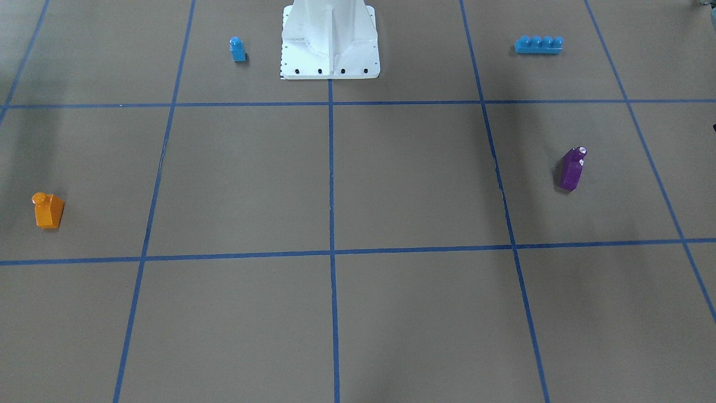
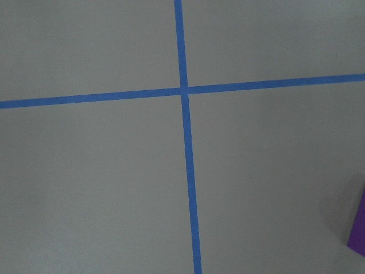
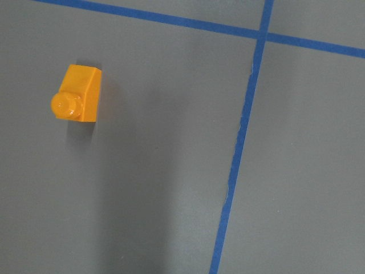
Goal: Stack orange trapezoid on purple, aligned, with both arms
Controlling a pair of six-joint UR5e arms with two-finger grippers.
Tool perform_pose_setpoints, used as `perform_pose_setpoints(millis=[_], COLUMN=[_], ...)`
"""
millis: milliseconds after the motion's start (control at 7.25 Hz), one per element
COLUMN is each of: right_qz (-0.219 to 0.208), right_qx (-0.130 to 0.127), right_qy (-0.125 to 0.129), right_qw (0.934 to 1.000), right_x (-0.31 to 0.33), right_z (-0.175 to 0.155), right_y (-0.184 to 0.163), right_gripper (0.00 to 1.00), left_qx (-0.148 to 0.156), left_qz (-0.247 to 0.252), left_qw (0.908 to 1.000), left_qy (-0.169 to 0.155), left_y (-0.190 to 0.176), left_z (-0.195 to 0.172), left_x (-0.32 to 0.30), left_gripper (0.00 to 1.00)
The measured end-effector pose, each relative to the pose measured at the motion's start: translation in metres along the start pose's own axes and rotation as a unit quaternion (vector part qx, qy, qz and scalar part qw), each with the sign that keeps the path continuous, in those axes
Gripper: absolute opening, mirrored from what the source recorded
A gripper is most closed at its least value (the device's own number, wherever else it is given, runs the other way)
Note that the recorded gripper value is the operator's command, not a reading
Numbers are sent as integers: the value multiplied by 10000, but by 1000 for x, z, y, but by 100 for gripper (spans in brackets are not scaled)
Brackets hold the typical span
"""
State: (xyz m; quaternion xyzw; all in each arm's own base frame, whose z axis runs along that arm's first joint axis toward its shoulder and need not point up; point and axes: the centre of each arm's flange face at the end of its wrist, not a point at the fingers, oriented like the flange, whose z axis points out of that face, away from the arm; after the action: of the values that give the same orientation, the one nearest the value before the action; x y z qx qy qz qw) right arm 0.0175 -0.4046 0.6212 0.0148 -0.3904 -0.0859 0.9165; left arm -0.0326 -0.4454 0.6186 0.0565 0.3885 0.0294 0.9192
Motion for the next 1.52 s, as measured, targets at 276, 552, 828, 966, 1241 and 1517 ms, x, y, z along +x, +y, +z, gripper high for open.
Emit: perform_pose_setpoints(millis=[276, 552, 828, 966, 1241, 1517], right_qz=[-3, -35, -38, -40, -32, -21], right_qx=[1, 7, 12, 13, 12, 8], right_qy=[-235, -318, -331, -334, -334, -340], right_qw=[9997, 9995, 9994, 9994, 9994, 9994], right_x=[-3, -5, -5, -6, -6, -5], right_z=[1, 1, 1, 1, 1, 2], right_y=[0, 1, 0, 0, 0, 0], right_gripper=[100, 100, 100, 100, 100, 100], left_qx=[55, -119, -15, -6, -131, -269], left_qz=[83, 319, 503, 570, 784, 1228], left_qw=[9999, 9994, 9984, 9977, 9961, 9921], left_qy=[17, 86, 265, 367, 385, 23], left_y=[3, -2, -7, -8, -6, 10], left_z=[1, 24, 48, 61, 95, 140], left_x=[2, 29, 76, 100, 158, 201], left_gripper=[100, 100, 100, 100, 100, 100])
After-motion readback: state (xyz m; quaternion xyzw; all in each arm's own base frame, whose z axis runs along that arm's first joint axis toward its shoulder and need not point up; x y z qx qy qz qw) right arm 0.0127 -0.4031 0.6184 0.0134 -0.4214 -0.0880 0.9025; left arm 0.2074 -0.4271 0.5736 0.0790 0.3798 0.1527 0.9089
